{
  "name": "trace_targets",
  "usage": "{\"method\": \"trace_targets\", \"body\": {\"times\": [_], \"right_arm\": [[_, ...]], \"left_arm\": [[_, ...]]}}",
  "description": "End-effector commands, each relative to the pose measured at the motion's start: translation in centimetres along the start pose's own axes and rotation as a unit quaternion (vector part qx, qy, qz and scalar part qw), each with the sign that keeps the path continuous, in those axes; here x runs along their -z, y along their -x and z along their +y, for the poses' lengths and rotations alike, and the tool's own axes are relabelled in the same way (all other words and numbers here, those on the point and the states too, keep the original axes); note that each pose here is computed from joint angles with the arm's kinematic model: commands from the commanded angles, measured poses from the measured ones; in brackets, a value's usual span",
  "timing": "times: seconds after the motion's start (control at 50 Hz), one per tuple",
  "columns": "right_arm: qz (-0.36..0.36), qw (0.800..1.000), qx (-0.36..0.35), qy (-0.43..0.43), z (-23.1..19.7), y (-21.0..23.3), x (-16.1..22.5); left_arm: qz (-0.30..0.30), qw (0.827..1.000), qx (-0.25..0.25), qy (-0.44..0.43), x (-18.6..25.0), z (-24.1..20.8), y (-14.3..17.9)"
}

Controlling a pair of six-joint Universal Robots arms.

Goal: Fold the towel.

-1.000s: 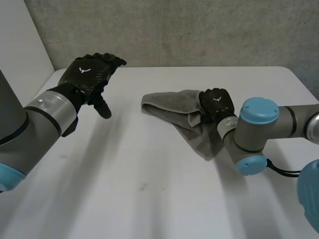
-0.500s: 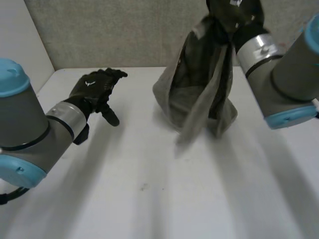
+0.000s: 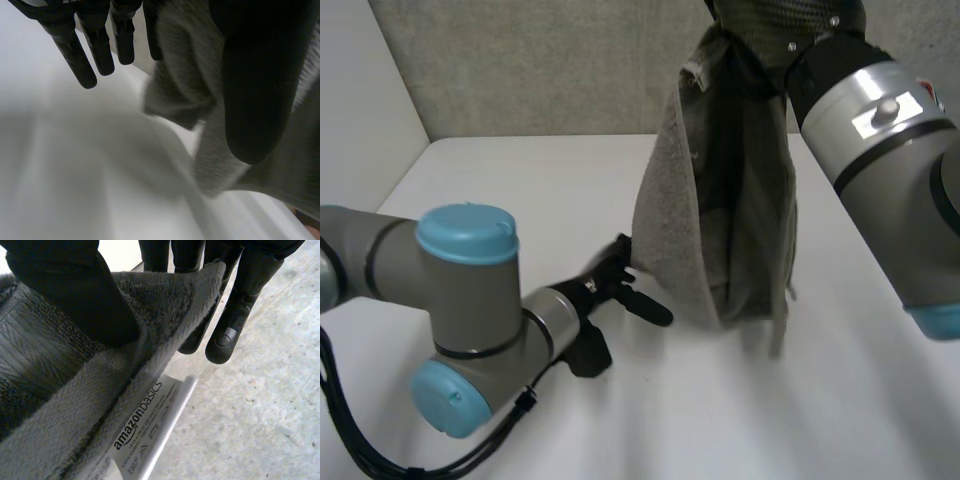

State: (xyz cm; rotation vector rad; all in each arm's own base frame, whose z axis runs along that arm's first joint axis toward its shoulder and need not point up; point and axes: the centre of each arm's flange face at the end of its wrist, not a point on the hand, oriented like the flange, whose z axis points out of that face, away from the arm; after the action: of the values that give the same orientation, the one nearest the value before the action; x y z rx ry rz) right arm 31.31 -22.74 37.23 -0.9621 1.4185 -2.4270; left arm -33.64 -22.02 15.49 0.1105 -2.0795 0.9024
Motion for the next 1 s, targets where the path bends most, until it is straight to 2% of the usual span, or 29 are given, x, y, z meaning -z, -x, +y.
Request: {"method": "trace_targets", "body": {"times": [0.02, 0.1, 0.2, 0.24, 0.28, 0.34, 0.38, 0.46, 0.5, 0.56, 0.6, 0.62, 0.66, 0.68, 0.7, 0.72, 0.76, 0.78, 0.8, 0.82, 0.84, 0.86, 0.9, 1.0], "right_arm": [[-0.014, 0.999, -0.007, 0.029, 1.3, 0.9, 1.7], [-0.034, 0.998, -0.017, 0.040, 1.5, 2.6, 2.7], [-0.020, 0.998, -0.017, 0.063, 2.3, 2.7, 3.3], [-0.014, 0.997, -0.017, 0.070, 2.6, 2.6, 3.4], [-0.010, 0.997, -0.017, 0.075, 2.8, 2.6, 3.5], [-0.010, 0.996, -0.015, 0.082, 3.1, 2.6, 3.7], [-0.010, 0.996, -0.016, 0.086, 3.3, 2.5, 3.7], [0.008, 0.994, -0.009, 0.110, 5.1, 1.3, 3.7], [0.012, 0.993, -0.009, 0.118, 5.6, 0.9, 3.8], [0.017, 0.991, -0.008, 0.133, 6.5, 0.5, 4.1], [0.016, 0.990, -0.008, 0.142, 7.0, 0.6, 4.3], [0.014, 0.988, -0.008, 0.153, 7.5, 0.6, 4.6], [0.011, 0.986, -0.009, 0.169, 8.2, 0.7, 5.0], [0.005, 0.982, -0.011, 0.188, 9.0, 0.8, 5.4], [0.005, 0.982, -0.011, 0.189, 9.0, 0.8, 5.4], [-0.003, 0.977, -0.014, 0.211, 9.7, 1.0, 6.0], [-0.020, 0.971, -0.020, 0.237, 10.6, 1.5, 6.7], [-0.045, 0.963, -0.028, 0.263, 11.4, 2.4, 7.5], [-0.075, 0.955, -0.039, 0.286, 12.0, 3.3, 8.2], [-0.075, 0.955, -0.039, 0.286, 12.0, 3.3, 8.2], [-0.103, 0.945, -0.050, 0.307, 12.5, 4.1, 9.0], [-0.103, 0.945, -0.050, 0.307, 12.5, 4.1, 9.0], [-0.145, 0.926, -0.070, 0.340, 13.0, 5.1, 10.1], [-0.164, 0.911, -0.082, 0.369, 13.9, 5.6, 10.5]], "left_arm": [[0.030, 0.998, 0.020, 0.050, 0.1, 2.8, -1.1], [0.055, 0.997, 0.042, 0.044, -0.2, 3.3, -1.9], [0.071, 0.996, 0.044, 0.011, -0.7, 2.8, -2.0], [0.062, 0.997, 0.040, -0.015, -0.8, 2.3, -1.8], [0.027, 0.996, 0.038, -0.074, -0.6, 1.0, -1.2], [0.008, 0.994, 0.034, -0.100, -0.5, 0.1, -0.8], [-0.007, 0.989, 0.025, -0.145, 0.1, -2.4, -0.6], [-0.021, 0.983, 0.003, -0.180, 1.0, -5.5, 0.2], [-0.030, 0.975, -0.039, -0.218, 2.2, -8.5, 0.1], [-0.033, 0.969, -0.064, -0.238, 2.9, -9.9, -0.2], [-0.035, 0.955, -0.120, -0.267, 4.1, -12.1, -1.2], [-0.035, 0.955, -0.120, -0.267, 4.2, -12.1, -1.2], [-0.038, 0.943, -0.181, -0.278, 5.1, -13.3, -2.1], [-0.038, 0.942, -0.181, -0.278, 5.1, -13.3, -2.1], [-0.037, 0.935, -0.215, -0.278, 5.6, -13.6, -2.6], [-0.037, 0.935, -0.216, -0.278, 5.6, -13.6, -2.6], [-0.043, 0.921, -0.287, -0.260, 6.3, -13.4, -3.3], [-0.043, 0.921, -0.288, -0.260, 6.3, -13.4, -3.3], [-0.051, 0.916, -0.317, -0.241, 6.4, -12.9, -3.1], [-0.060, 0.912, -0.343, -0.218, 6.4, -12.1, -2.9], [-0.060, 0.912, -0.344, -0.218, 6.4, -12.1, -2.9], [-0.071, 0.909, -0.363, -0.192, 6.3, -11.2, -2.4], [-0.080, 0.907, -0.378, -0.167, 6.3, -10.3, -1.9], [-0.104, 0.908, -0.396, -0.092, 5.0, -7.4, 0.5]]}}
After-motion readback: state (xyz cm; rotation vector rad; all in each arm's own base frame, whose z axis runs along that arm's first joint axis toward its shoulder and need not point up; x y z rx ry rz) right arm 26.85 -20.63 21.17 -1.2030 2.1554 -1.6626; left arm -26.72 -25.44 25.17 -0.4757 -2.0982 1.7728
